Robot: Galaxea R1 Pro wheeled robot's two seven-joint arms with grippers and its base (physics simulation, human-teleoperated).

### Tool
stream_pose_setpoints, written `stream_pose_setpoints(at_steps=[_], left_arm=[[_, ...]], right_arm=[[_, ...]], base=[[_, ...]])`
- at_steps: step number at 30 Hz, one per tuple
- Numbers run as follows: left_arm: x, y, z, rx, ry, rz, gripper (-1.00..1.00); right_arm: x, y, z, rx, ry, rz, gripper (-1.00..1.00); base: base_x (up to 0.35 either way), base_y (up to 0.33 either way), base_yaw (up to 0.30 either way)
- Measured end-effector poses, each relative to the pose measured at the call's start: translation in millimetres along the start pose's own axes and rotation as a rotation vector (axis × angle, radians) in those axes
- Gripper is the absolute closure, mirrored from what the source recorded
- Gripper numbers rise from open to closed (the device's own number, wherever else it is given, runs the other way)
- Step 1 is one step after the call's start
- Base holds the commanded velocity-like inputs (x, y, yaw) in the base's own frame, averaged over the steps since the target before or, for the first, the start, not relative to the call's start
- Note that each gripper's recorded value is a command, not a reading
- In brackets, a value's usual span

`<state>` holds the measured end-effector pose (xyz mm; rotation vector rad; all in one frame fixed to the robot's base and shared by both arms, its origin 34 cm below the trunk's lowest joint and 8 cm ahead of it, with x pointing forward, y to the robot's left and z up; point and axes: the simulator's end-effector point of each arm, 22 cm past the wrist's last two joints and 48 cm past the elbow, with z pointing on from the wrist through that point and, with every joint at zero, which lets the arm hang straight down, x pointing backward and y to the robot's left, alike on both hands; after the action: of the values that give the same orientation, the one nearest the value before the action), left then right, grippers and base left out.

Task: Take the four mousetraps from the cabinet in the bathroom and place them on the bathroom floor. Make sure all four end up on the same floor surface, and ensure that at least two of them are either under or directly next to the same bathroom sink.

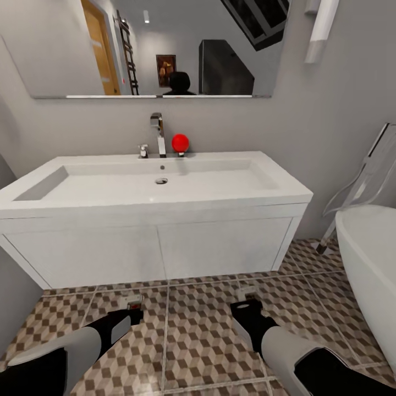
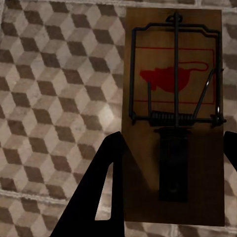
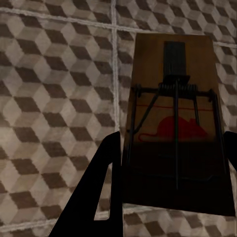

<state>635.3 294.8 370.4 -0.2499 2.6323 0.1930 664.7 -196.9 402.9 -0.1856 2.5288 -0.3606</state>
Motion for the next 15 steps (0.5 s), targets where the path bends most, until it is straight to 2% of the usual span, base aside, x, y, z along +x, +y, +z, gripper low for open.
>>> stream_pose_setpoints(at_steps=[2,4,15], left_arm=[[2.8,0.1,3.4,0.0,0.0,0.0,1.0],[5.4,1.5,6.9,-0.003,0.0,0.0,1.0],[21.1,0.6,25.3,-0.002,-0.001,0.0,1.0]], right_arm=[[-2.5,5.5,1.6,-0.005,-0.023,-0.054,1.0],[-1.8,8.8,4.0,-0.008,-0.035,-0.081,1.0],[11.6,16.6,19.7,-0.009,-0.047,-0.088,1.0]], base=[[0.0,0.0,0.0],[0.0,0.0,0.0],[0.0,0.0,0.0]])
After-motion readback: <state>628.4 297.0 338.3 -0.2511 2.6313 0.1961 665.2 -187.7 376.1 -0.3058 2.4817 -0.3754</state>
